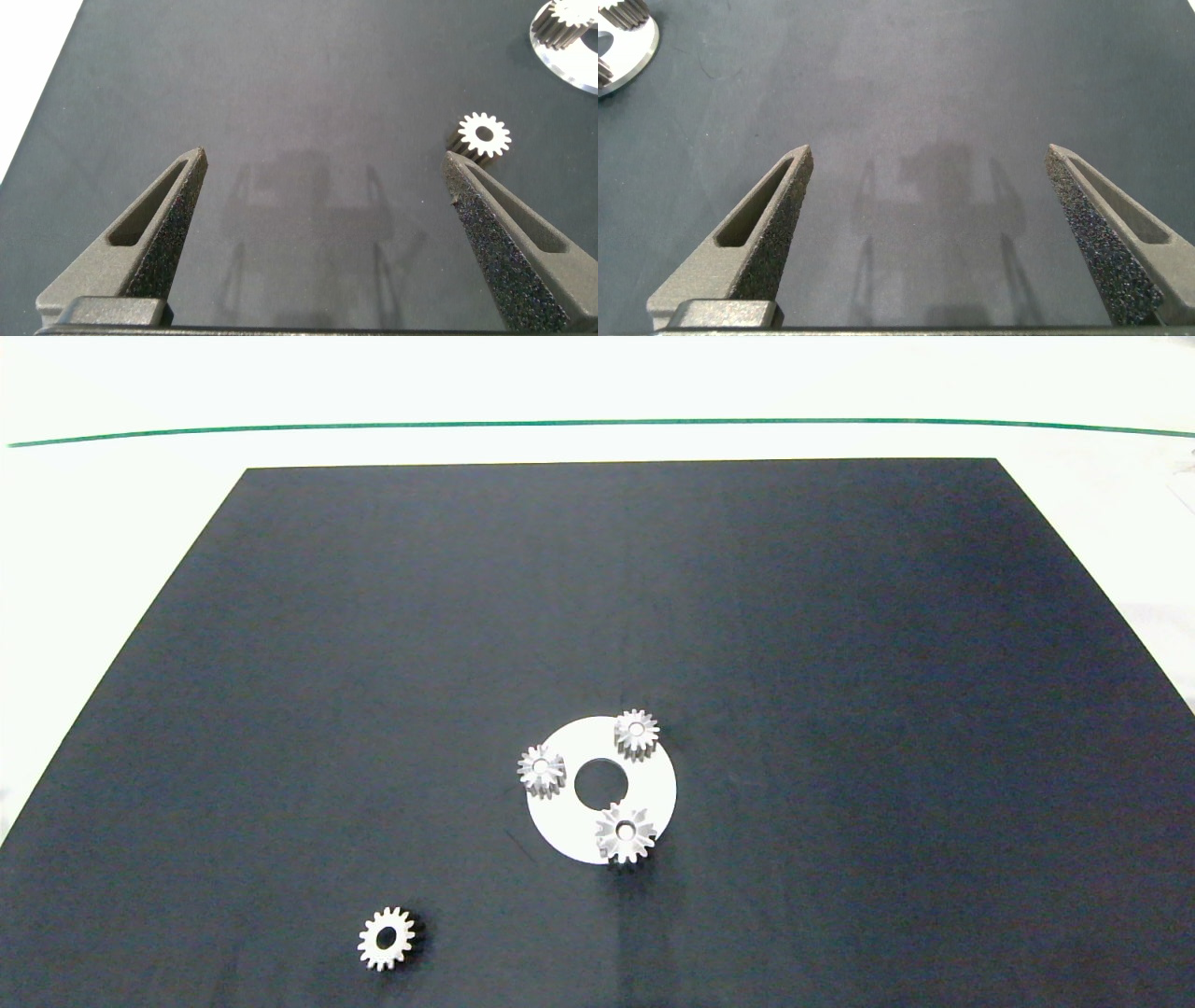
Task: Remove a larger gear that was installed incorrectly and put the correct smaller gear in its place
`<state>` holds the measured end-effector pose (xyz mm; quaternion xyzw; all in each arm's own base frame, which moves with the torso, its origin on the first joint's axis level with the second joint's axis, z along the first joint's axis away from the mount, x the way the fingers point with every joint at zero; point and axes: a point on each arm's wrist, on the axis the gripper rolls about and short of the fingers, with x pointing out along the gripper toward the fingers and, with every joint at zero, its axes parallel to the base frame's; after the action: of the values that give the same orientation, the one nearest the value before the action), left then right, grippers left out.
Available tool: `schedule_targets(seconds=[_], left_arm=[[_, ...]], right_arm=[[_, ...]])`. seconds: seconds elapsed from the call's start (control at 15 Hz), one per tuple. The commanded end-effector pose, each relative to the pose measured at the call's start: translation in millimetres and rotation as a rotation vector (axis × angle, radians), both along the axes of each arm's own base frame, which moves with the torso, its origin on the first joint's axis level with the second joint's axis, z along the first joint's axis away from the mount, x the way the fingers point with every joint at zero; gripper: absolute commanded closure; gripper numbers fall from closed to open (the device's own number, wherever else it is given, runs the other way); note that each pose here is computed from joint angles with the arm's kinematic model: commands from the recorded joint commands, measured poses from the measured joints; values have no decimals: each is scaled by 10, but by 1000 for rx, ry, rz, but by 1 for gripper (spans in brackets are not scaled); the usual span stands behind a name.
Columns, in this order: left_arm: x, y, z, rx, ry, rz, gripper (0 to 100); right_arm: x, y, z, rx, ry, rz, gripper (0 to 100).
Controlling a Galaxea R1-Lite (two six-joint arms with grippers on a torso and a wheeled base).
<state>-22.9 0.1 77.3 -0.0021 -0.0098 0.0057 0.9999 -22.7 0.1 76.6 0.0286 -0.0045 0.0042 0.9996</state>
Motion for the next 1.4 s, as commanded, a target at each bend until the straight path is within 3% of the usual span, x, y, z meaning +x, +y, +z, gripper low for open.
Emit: schedule_targets(seconds=[0.07,1.2,1.27,1.33,1.4], left_arm=[[1,0,0,0,1,1,0],[1,3,4,-1,-2,13,0],[-12,4,50,8,-14,18,0],[-38,2,218,28,-1,23,0],[-80,2,423,30,46,21,0]], right_arm=[[1,0,1,-2,1,1,0],[-1,-2,1,-2,1,-8,0],[0,-7,6,-7,12,-34,0],[-2,-14,14,-24,28,-68,0],[-17,-16,41,-61,38,-72,0]])
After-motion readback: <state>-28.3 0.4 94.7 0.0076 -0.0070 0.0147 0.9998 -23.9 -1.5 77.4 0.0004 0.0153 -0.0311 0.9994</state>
